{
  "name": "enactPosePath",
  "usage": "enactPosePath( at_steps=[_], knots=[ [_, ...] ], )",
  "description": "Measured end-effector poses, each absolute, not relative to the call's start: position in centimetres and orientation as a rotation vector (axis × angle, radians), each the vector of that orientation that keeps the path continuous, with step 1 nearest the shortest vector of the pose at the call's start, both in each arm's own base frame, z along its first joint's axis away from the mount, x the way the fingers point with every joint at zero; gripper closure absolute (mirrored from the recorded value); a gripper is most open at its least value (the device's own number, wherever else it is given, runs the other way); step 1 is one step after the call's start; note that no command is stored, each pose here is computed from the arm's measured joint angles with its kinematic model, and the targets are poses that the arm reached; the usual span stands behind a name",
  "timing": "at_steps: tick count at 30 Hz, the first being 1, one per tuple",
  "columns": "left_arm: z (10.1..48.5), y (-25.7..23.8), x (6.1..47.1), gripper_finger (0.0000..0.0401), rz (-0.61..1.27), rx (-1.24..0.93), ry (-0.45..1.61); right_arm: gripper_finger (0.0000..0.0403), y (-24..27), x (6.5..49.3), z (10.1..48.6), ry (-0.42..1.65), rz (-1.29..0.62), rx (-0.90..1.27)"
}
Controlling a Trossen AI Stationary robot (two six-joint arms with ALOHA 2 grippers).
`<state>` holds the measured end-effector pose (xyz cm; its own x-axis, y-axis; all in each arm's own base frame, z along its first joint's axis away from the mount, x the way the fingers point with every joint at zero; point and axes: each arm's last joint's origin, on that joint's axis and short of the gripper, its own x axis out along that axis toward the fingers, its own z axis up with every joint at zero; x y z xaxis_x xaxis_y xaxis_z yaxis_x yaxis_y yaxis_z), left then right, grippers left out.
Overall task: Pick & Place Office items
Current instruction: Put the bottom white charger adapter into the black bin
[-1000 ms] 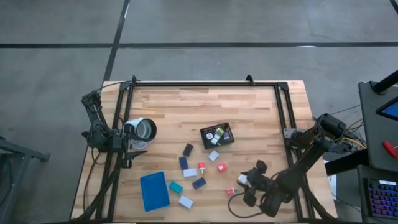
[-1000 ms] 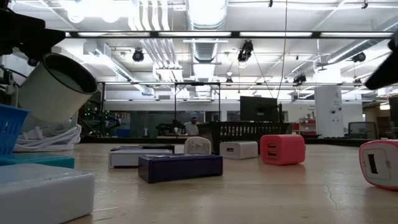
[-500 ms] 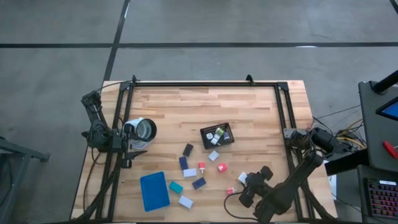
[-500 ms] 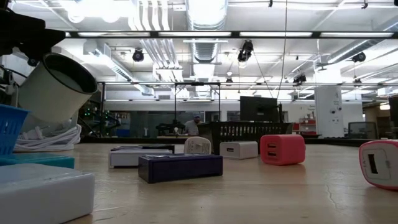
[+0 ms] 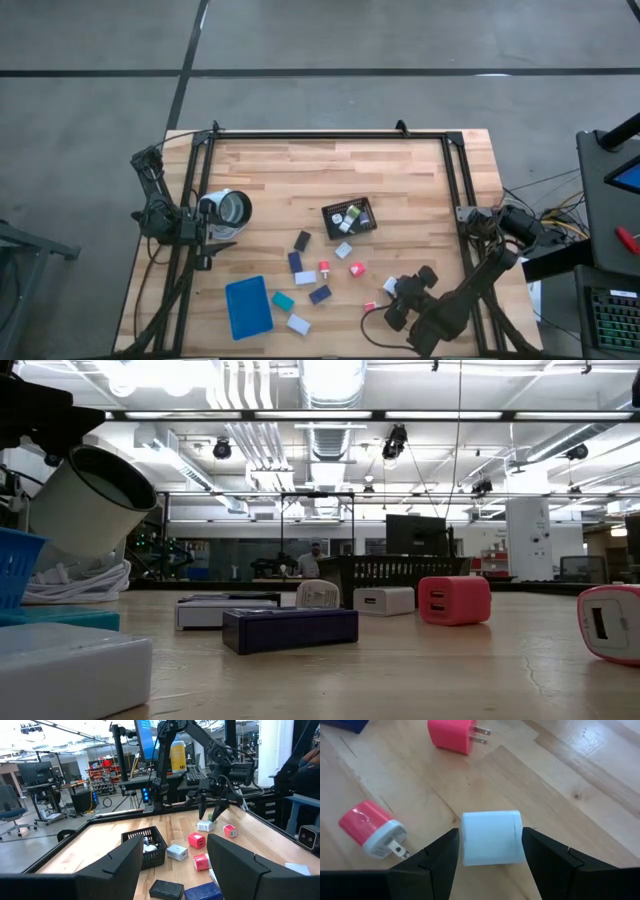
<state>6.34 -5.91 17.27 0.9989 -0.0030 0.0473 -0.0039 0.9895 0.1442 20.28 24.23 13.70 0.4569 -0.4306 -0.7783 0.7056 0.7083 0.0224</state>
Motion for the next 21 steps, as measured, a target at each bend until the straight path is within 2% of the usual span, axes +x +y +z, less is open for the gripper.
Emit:
enactPosePath(
  at_steps=[13,21],
  knots=[
    [17.3,-5.9,6.3,0.0176,0.001,0.145,-0.047,0.0188,23.7,20.0,12.7,0.81,-0.711,0.374],
    [17.3,-5.9,6.3,0.0176,0.001,0.145,-0.047,0.0188,24.3,20.3,14.5,0.838,-0.712,0.323]
  ],
)
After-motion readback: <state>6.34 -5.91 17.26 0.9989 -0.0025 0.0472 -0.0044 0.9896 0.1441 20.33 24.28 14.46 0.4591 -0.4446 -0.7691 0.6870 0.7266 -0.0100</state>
